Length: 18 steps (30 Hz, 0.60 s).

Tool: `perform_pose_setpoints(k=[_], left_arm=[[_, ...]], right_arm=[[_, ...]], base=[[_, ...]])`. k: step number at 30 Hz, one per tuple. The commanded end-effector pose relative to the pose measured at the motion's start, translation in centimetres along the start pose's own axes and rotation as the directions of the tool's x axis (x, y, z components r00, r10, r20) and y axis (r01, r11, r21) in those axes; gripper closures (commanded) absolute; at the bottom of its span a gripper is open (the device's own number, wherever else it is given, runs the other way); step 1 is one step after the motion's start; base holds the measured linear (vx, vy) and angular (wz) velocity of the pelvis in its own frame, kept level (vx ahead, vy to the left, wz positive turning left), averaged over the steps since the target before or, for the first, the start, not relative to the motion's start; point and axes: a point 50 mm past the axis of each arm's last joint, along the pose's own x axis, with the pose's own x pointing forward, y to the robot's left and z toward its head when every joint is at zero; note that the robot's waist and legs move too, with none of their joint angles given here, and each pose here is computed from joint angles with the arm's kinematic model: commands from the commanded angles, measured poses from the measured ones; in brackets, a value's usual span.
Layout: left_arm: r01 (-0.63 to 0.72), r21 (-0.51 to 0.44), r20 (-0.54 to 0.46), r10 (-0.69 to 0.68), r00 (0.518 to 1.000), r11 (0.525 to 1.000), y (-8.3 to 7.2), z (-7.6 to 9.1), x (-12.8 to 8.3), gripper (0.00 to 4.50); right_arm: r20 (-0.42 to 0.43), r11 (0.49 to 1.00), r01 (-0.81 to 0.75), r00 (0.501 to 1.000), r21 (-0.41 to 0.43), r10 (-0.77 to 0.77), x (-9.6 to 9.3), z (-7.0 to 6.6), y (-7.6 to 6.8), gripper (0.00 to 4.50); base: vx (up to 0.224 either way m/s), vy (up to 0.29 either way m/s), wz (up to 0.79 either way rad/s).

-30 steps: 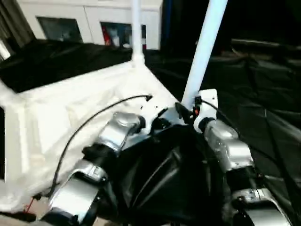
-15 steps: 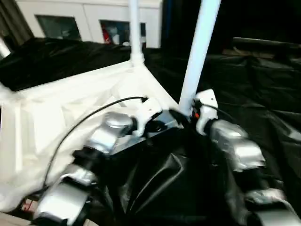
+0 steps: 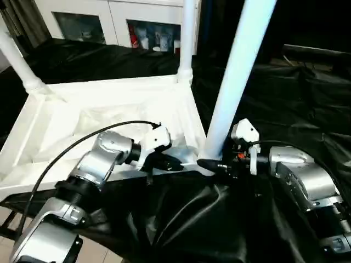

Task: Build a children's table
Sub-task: Rotate leg to tighten

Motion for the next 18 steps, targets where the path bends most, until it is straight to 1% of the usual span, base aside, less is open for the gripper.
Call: perform_pose_setpoints(k=[1,2,5,7,10,11,12,13,14,16,17,18], left_arm=[[0.029,0.058,0.033,-0.031,0.999,0.998,-0.1,1.4,0.1,4.50],[0.025,0.059,0.032,-0.027,0.999,0.998,-0.1,1.4,0.1,4.50],[0.022,0.059,0.034,-0.024,0.999,0.998,-0.1,1.4,0.1,4.50],[-0.004,0.054,0.034,0.002,0.999,0.999,0.1,1.4,0.3,4.50],[-0.089,0.009,0.053,0.088,0.995,0.996,0.8,1.7,0.9,4.50],[-0.127,-0.013,0.058,0.127,0.990,0.992,1.1,1.9,1.3,4.50],[-0.127,-0.013,0.058,0.127,0.990,0.992,1.1,1.9,1.3,4.50],[-0.152,-0.024,0.061,0.153,0.986,0.988,1.3,2.1,1.5,4.50],[-0.225,-0.061,0.063,0.229,0.971,0.972,1.9,2.7,2.3,4.50],[-0.305,-0.104,0.063,0.312,0.948,0.947,2.7,3.6,3.4,4.50],[-0.334,-0.121,0.064,0.343,0.937,0.935,2.9,4.0,4.0,4.50],[-0.373,-0.150,0.071,0.386,0.920,0.916,3.2,4.7,4.8,4.50]], right_arm=[[-0.010,0.999,-0.046,0.999,0.007,0.046,0.6,-0.3,0.7,1.53],[-0.010,0.999,-0.049,0.999,0.009,0.049,0.8,-0.3,0.8,1.53],[-0.010,0.998,-0.061,0.998,0.015,0.061,1.0,-0.4,1.2,1.78],[-0.004,0.999,-0.042,0.999,0.033,0.042,1.1,-0.6,1.2,1.80],[0.008,0.994,0.067,0.998,0.091,-0.068,1.9,-1.1,0.7,1.83],[0.013,0.984,0.127,0.992,0.122,-0.129,2.2,-1.3,0.4,1.83],[0.013,0.984,0.127,0.992,0.122,-0.129,2.2,-1.3,0.4,1.83],[0.016,0.974,0.170,0.985,0.147,-0.174,2.5,-1.5,0.2,1.83],[0.020,0.933,0.284,0.955,0.221,-0.295,3.3,-1.8,-0.4,1.83],[-0.005,0.854,0.423,0.897,0.303,-0.443,4.5,-2.2,-1.1,1.84],[-0.028,0.805,0.485,0.862,0.342,-0.507,5.2,-2.4,-1.3,1.84],[-0.054,0.742,0.546,0.817,0.389,-0.573,6.2,-2.4,-1.5,1.84]], base=[[0.000,0.000,0.00],[0.000,0.000,0.00],[0.000,0.000,0.00],[0.000,0.000,0.00],[0.000,0.000,0.00],[0.000,0.000,0.00],[0.000,0.000,0.00],[0.000,0.000,0.00],[0.000,0.000,0.00],[0.000,0.000,0.00],[0.000,0.000,0.00],[0.000,0.000,0.00]])
